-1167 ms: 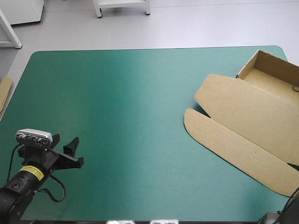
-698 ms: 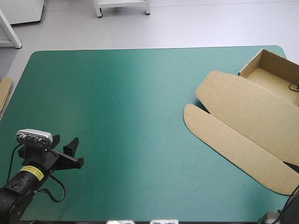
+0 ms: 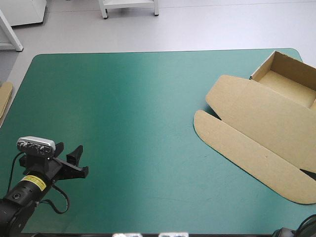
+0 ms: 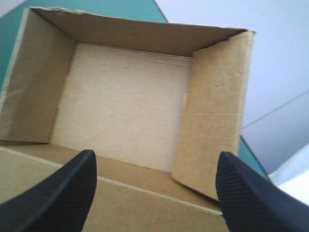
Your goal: Fold the box
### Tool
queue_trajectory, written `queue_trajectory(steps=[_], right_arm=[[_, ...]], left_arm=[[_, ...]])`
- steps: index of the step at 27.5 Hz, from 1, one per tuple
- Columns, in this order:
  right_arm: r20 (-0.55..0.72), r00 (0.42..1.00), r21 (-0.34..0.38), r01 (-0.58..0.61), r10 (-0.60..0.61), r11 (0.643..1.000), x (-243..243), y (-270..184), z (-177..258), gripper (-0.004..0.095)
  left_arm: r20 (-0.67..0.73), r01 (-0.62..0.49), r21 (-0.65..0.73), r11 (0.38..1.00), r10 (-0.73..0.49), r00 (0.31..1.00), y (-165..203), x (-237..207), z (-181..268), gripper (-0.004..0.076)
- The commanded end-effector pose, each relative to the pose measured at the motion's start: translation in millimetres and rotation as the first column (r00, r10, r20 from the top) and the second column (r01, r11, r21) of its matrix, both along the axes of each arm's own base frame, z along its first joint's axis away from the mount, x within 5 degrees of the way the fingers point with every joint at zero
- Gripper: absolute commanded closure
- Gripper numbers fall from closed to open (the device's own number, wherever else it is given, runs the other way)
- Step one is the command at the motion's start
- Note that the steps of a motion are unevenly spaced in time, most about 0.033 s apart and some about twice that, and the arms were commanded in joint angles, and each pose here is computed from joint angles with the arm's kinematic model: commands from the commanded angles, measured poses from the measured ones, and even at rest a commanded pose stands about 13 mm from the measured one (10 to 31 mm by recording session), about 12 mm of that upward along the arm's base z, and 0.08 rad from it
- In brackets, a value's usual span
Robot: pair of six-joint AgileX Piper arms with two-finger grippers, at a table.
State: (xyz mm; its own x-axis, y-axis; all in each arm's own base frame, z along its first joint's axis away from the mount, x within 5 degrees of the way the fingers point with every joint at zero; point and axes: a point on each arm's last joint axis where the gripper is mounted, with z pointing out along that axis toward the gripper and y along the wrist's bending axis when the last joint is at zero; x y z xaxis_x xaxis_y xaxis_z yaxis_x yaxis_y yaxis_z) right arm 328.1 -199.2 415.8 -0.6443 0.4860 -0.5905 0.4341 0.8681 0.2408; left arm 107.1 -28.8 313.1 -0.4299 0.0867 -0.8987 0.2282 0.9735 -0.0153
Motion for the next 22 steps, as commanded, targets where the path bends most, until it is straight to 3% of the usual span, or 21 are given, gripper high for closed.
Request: queue_trajectory(steps=[1,3,7,9,12,15,18,22], right_arm=[[0.169,0.977,0.019,-0.135,0.130,0.991,-20.5,47.3,45.0,0.0263],[0.190,0.953,-0.014,-0.236,0.235,0.972,-26.0,86.3,57.1,0.0274],[0.206,0.859,-0.066,-0.466,0.469,0.882,-36.3,163.5,65.6,0.0348],[0.212,0.794,-0.108,-0.561,0.570,0.821,-47.0,196.8,65.6,0.0387],[0.205,0.717,-0.157,-0.648,0.666,0.745,-70.2,236.0,58.6,0.0422],[0.236,0.662,-0.170,-0.693,0.711,0.701,-93.0,262.0,37.8,0.0422],[0.293,0.623,-0.173,-0.712,0.725,0.681,-118.0,277.3,12.5,0.0422],[0.359,0.609,-0.150,-0.710,0.707,0.688,-145.8,284.2,-30.4,0.0423]], left_arm=[[0.088,0.012,-0.032,0.999,-0.010,0.996,-2.0,2.6,14.7,0.0319],[0.104,0.016,-0.036,0.999,-0.012,0.995,-2.3,3.0,16.1,0.0319],[0.101,0.015,-0.036,0.999,-0.011,0.995,-2.3,2.9,15.8,0.0319],[0.094,0.014,-0.036,0.999,-0.010,0.996,-2.2,2.7,15.2,0.0319],[0.104,0.016,-0.039,0.999,-0.012,0.995,-2.5,3.0,16.1,0.0319],[0.111,0.017,-0.041,0.999,-0.013,0.994,-2.6,3.2,16.7,0.0319],[0.111,0.017,-0.041,0.999,-0.013,0.994,-2.6,3.2,16.7,0.0319],[0.105,0.017,-0.044,0.999,-0.012,0.994,-2.7,3.0,16.3,0.0319]])
